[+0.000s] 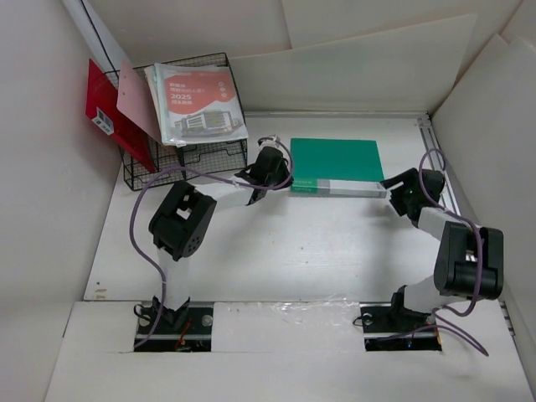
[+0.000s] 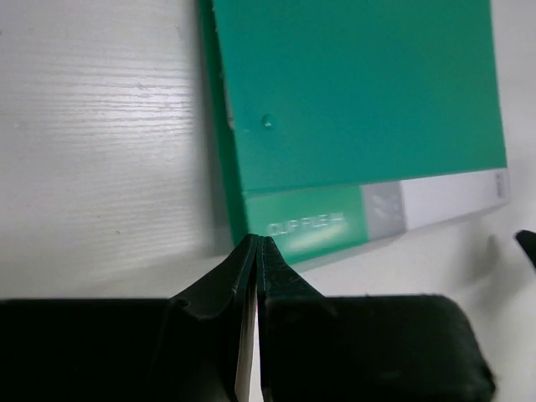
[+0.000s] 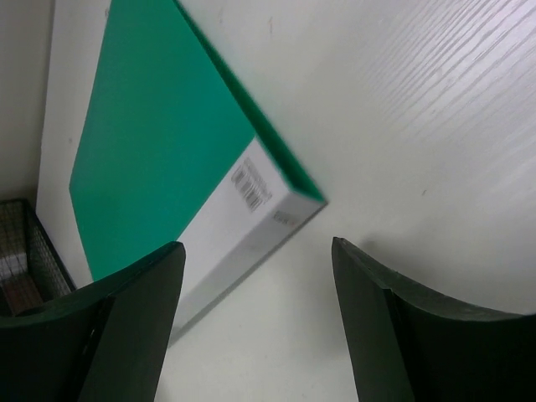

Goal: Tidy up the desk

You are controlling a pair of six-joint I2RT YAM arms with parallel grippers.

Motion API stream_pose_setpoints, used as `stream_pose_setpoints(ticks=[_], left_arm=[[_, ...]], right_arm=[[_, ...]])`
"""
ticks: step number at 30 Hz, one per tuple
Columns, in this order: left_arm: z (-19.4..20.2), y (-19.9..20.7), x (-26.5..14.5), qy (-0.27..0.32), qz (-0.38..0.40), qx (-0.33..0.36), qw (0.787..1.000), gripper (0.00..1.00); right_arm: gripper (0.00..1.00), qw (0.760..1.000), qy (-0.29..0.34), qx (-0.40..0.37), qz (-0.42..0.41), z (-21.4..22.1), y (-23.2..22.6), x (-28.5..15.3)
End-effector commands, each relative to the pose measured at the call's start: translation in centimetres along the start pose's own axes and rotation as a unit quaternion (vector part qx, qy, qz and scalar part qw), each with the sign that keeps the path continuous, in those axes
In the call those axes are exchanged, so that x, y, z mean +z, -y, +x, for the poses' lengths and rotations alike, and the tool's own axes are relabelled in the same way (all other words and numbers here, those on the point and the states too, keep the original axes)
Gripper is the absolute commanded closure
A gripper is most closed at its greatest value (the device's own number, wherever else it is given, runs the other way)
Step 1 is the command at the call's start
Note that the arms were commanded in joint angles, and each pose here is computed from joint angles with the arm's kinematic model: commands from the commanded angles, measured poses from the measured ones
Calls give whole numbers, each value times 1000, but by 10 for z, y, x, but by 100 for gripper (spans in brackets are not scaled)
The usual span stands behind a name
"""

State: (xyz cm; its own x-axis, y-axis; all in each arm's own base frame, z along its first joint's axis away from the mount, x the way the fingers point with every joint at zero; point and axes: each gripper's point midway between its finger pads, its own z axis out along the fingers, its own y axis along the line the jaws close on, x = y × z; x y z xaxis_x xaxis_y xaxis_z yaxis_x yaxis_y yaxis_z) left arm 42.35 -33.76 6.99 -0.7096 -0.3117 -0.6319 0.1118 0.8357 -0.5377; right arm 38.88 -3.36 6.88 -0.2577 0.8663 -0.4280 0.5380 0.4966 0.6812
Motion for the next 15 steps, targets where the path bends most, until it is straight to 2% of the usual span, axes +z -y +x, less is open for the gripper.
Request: stream_pose_setpoints(ticks=[1,4,7,8,10,11,15], left_arm=[[-43,57,-40,57,82,3,995,100],[-51,66,-50,65,97,3,993,100],[-59,72,-59,75,106,3,991,100],[-59,72,-59,75,107,3,991,100],[-56,69,-56,72,103,8,992,100],[-51,65,-49,64,95,9,993,100],[-35,48,-32,40,65,10,997,100]], right_arm=[[23,998,2,-32,-50,10,-30,-15],[17,994,23,-80,-72,11,-53,-45],[17,981,36,-147,-118,17,-82,-80],[17,976,22,-175,-126,33,-87,-86],[17,971,27,-203,-123,35,-96,-97],[17,973,26,-209,-99,40,-87,-95],[17,978,48,-180,-89,25,-80,-86]])
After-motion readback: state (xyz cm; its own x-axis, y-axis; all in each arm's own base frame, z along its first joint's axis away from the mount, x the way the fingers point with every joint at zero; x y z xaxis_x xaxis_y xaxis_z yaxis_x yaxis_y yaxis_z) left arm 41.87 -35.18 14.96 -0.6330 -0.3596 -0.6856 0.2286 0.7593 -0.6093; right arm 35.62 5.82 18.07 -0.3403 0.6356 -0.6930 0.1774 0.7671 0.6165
